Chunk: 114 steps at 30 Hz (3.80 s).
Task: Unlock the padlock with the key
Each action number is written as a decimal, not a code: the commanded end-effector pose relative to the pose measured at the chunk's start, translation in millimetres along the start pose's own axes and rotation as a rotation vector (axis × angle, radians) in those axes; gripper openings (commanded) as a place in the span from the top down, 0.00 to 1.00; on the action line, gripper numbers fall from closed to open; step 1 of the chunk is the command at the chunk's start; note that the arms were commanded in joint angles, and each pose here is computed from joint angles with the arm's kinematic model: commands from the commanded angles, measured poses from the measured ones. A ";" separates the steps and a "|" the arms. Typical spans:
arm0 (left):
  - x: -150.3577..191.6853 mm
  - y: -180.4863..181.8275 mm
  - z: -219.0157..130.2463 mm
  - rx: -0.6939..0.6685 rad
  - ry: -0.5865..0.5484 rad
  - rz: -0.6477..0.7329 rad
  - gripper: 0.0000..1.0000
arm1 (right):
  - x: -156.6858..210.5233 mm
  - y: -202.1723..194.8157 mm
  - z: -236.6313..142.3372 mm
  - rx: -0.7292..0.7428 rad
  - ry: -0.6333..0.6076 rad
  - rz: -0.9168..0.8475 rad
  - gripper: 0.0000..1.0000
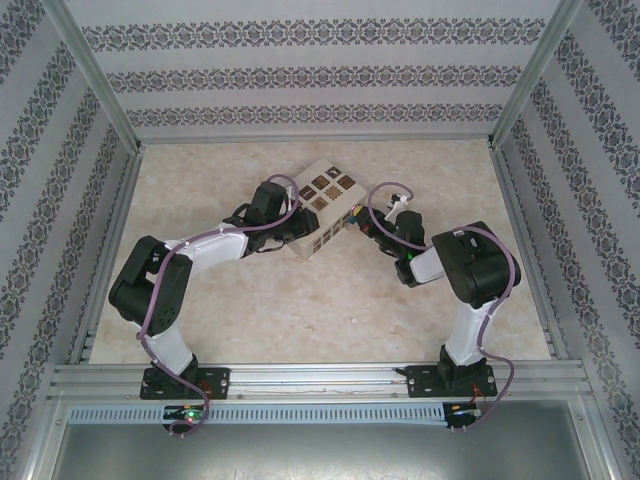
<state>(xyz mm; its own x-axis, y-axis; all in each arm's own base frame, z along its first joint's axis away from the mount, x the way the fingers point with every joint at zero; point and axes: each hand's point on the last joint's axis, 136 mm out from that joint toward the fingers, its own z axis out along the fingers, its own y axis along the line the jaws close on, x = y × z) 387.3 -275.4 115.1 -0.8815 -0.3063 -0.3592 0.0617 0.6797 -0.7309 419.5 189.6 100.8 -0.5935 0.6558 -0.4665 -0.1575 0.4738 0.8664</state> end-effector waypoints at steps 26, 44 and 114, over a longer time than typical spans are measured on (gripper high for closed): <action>-1.3 -3.0 -43.1 -0.052 -0.022 -0.004 0.59 | -25.4 28.0 -54.1 0.013 -0.068 -0.130 1.00; -35.0 10.5 -125.0 -0.148 -0.316 0.123 0.37 | -15.9 73.1 -100.8 0.006 0.028 -0.272 1.00; -15.9 82.6 -179.5 -0.322 -0.487 0.855 0.01 | 102.5 22.1 -169.7 0.309 0.663 -0.164 1.00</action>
<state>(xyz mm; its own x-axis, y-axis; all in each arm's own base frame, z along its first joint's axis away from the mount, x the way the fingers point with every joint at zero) 319.4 -99.2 161.6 -0.3440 0.1595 -0.9253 0.3981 0.9173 0.0101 230.5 163.0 111.5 -0.9291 0.1456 -0.3399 -0.1225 0.7461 0.6545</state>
